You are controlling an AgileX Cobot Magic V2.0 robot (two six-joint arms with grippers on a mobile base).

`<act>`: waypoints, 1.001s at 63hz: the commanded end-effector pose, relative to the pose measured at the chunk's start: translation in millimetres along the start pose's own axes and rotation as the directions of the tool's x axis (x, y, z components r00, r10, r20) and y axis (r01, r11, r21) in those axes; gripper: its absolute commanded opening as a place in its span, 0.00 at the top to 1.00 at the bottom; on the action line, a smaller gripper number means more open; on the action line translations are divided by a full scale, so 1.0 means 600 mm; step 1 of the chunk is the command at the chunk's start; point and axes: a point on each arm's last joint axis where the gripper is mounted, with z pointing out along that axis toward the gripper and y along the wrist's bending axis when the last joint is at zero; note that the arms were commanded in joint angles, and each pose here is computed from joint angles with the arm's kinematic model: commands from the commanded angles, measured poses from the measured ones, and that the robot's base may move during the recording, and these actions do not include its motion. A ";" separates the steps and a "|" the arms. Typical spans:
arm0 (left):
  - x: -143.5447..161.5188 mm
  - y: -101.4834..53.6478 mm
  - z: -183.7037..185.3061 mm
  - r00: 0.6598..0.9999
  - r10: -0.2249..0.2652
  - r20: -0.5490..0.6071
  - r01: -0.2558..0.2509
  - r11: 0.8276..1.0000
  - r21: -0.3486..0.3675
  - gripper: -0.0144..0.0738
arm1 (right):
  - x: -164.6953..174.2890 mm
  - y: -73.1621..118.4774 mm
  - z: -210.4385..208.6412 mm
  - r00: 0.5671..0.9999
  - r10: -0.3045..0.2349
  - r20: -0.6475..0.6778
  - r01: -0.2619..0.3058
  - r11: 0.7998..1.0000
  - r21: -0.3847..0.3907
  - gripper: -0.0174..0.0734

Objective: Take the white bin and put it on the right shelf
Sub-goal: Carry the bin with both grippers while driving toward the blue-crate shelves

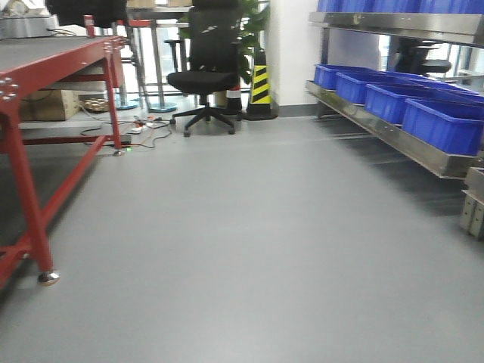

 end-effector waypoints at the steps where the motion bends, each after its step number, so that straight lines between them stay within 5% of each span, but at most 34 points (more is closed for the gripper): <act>1: 0.015 -0.078 -0.001 0.991 0.076 -0.109 -0.047 0.968 0.245 0.93 | 0.007 0.079 -0.009 0.998 -0.016 -0.066 -0.005 0.953 -0.302 0.55; 63: 0.015 -0.078 -0.001 0.991 0.076 -0.109 -0.047 0.968 0.245 0.93 | 0.007 0.078 -0.009 0.998 -0.015 -0.064 -0.004 0.954 -0.298 0.55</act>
